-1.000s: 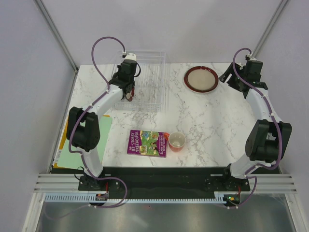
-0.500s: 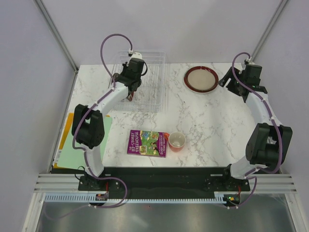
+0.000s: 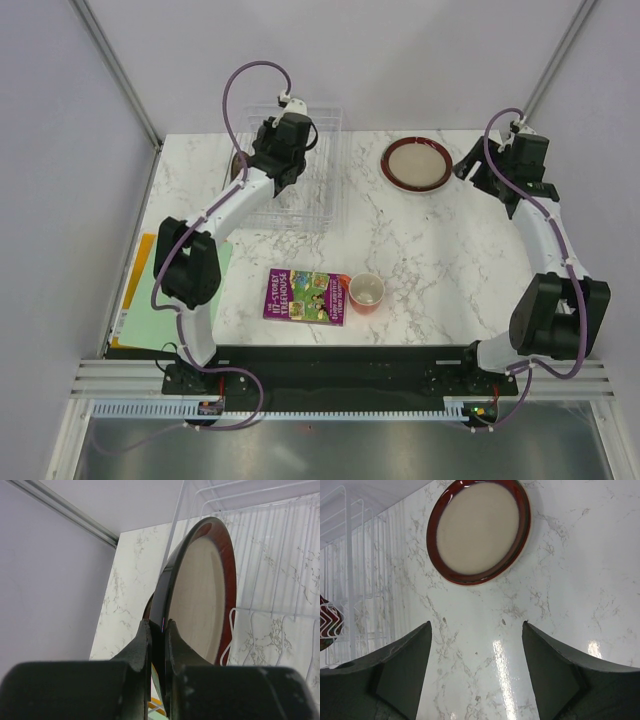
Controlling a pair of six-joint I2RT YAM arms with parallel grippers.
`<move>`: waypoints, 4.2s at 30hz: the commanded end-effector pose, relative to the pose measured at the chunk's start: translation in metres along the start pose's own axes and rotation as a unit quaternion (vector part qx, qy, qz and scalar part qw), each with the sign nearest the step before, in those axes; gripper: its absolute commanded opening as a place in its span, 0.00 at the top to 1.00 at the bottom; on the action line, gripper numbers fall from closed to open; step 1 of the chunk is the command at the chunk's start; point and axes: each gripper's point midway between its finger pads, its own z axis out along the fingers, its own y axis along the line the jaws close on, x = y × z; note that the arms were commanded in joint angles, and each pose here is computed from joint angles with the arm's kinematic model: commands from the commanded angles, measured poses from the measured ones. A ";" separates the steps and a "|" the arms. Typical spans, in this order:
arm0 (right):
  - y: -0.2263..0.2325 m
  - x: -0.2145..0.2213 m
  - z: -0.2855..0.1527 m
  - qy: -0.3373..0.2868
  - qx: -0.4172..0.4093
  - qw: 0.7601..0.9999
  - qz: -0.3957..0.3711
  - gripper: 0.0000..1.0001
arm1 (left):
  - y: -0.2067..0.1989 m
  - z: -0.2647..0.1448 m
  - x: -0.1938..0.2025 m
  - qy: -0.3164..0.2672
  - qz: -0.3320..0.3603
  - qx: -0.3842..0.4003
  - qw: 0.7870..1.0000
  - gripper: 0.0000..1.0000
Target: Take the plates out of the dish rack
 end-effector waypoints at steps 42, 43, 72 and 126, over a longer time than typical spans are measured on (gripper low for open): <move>0.178 0.075 -0.039 0.077 -0.332 0.940 0.010 0.17 | -0.035 -0.202 -0.120 -0.090 -0.365 0.474 0.796 0.98; 0.176 0.077 -0.037 0.080 -0.330 0.941 0.011 0.17 | -0.031 -0.203 -0.122 -0.095 -0.370 0.473 0.794 0.98; 0.201 0.110 -0.027 0.126 -0.421 0.895 0.073 1.00 | -0.046 -0.207 -0.110 -0.091 -0.430 0.549 0.711 0.98; -0.001 -0.020 0.185 0.045 -0.147 0.978 0.144 0.36 | 0.042 -0.068 0.005 -0.086 -0.194 0.192 0.958 0.01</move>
